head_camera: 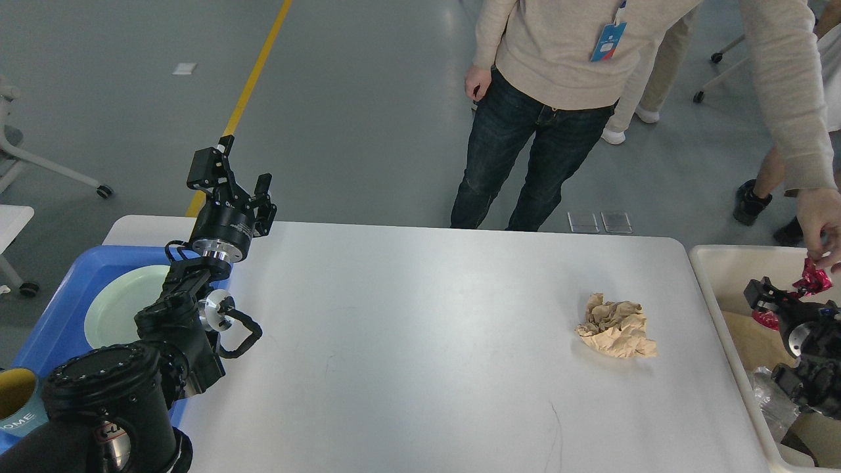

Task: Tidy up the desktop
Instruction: 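Move the right gripper back to the crumpled brown paper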

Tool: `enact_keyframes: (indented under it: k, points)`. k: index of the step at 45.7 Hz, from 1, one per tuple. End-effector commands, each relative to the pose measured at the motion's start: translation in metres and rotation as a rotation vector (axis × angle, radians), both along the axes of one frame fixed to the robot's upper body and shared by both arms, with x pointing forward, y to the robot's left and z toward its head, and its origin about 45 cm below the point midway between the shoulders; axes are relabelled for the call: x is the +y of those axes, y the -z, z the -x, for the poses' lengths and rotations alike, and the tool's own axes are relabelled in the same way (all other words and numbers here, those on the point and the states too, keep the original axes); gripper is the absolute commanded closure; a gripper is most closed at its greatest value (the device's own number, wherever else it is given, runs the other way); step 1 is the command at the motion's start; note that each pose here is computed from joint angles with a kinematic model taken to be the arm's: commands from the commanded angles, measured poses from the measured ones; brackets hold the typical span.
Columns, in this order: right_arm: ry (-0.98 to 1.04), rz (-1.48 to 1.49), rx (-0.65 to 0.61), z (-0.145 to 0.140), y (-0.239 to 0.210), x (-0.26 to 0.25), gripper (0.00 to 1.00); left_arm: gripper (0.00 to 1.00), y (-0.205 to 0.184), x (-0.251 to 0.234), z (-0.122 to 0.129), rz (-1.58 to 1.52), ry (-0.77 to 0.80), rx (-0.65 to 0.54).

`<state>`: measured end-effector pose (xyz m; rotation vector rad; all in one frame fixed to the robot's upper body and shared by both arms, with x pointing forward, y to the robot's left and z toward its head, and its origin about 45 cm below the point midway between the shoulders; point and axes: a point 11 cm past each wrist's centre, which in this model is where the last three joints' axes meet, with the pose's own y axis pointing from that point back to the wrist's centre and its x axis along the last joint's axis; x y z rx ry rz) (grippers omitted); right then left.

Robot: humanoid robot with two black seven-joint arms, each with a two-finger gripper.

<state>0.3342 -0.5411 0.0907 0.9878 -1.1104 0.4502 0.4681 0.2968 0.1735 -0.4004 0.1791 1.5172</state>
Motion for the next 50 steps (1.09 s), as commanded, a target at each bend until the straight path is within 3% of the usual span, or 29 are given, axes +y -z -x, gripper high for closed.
enact_keyframes:
  k: [1, 7, 11, 16, 26, 42, 50]
  points:
    - [-0.001, -0.006, 0.005, 0.001, 0.001, 0.001, 0.00, 0.03, 0.000, 0.000, 0.000, 0.000, 0.000, 0.000]
    - [-0.023, -0.083, 0.074, 0.003, 0.015, 0.021, 0.00, 0.03, 0.000, 0.000, 0.000, 0.000, 0.000, 0.000]
    - [-0.031, -0.127, 0.124, -0.004, -0.003, 0.021, 0.00, 0.03, 0.000, 0.000, 0.000, 0.000, 0.000, 0.000]
    - [-0.088, -0.230, 0.251, -0.016, -0.035, 0.049, 0.00, 0.03, 0.000, 0.000, 0.000, 0.001, -0.001, 0.000]
    - [-0.232, -0.271, 0.324, -0.043, -0.095, 0.109, 0.00, 0.03, 0.000, 0.000, 0.000, 0.000, 0.000, 0.000]
    - [-0.400, -0.413, 0.718, -0.053, -0.212, 0.203, 0.00, 0.03, 0.000, 0.000, 0.000, 0.000, 0.000, 0.000]
    - [-0.450, -0.393, 0.838, -0.052, -0.248, 0.234, 0.00, 0.03, 0.000, 0.000, 0.000, 0.000, 0.000, 0.000]
